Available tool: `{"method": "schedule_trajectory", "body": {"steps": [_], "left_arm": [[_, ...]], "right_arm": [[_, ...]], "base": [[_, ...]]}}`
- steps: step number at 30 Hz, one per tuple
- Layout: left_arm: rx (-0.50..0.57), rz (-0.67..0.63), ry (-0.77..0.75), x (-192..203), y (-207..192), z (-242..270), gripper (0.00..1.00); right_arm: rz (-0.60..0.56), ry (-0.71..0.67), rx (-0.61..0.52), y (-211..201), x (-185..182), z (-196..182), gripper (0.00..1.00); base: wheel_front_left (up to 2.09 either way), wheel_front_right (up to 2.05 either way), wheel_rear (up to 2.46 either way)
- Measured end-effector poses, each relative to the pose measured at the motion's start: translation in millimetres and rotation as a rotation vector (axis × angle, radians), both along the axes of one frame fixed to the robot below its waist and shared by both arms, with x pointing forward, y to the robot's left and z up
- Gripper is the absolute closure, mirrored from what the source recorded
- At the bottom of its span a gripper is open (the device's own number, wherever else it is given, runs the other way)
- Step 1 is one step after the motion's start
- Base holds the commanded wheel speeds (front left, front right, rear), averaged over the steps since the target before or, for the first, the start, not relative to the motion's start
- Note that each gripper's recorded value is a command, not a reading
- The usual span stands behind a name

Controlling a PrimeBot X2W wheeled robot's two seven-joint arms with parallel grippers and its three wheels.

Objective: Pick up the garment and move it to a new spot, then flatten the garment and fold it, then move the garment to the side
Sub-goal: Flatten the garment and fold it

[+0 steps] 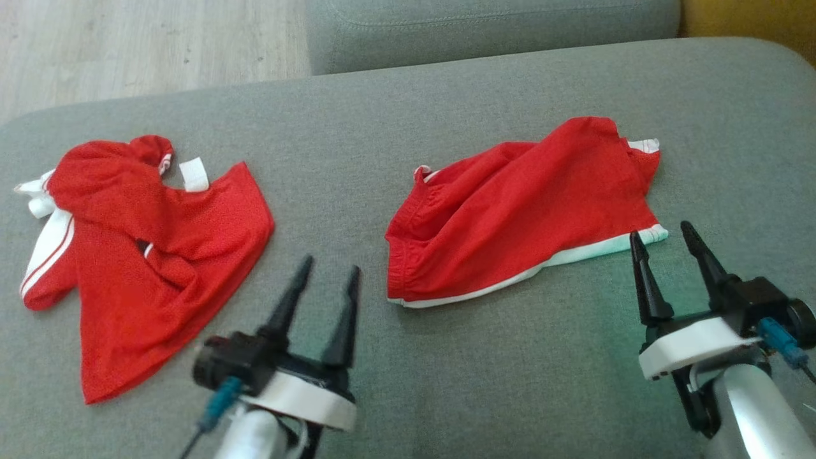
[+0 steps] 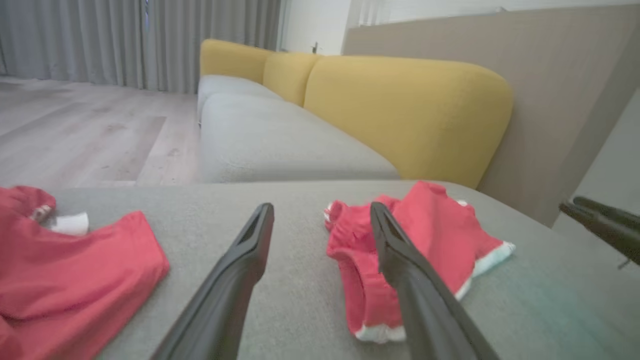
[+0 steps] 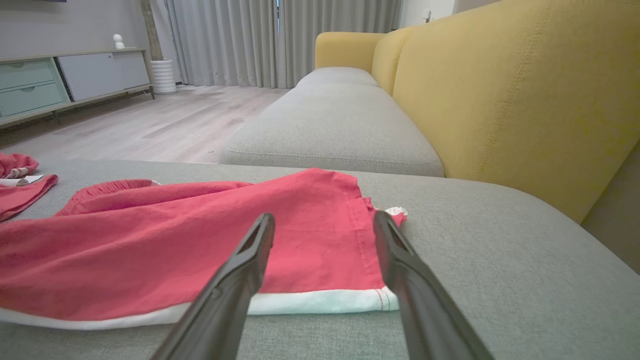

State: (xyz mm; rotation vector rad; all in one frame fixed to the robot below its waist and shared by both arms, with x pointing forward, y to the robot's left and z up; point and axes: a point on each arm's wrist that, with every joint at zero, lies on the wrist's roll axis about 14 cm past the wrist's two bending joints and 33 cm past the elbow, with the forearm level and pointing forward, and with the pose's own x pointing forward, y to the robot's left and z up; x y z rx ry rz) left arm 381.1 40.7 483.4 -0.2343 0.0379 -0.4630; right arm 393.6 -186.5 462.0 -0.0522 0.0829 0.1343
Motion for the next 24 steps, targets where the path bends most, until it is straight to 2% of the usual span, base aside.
{"method": "schedule_trajectory", "body": {"steps": [6,12,24], "left_arm": [[0.116,-0.169,0.115,-20.2,-32.8,-47.5,0.00],[0.222,-0.252,0.170,-8.2,-39.2,-72.2,0.00],[0.250,-0.324,0.227,0.1,-55.0,-93.8,0.00]], "right_arm": [[-0.026,0.016,0.002,-8.0,0.4,-5.8,0.00],[-0.042,0.015,0.007,-11.7,7.6,-6.3,0.00],[-0.077,0.026,0.004,-23.2,12.0,-10.8,0.00]], "base": [[0.00,0.00,0.00],[0.00,0.00,0.00],[0.00,0.00,0.00]]}}
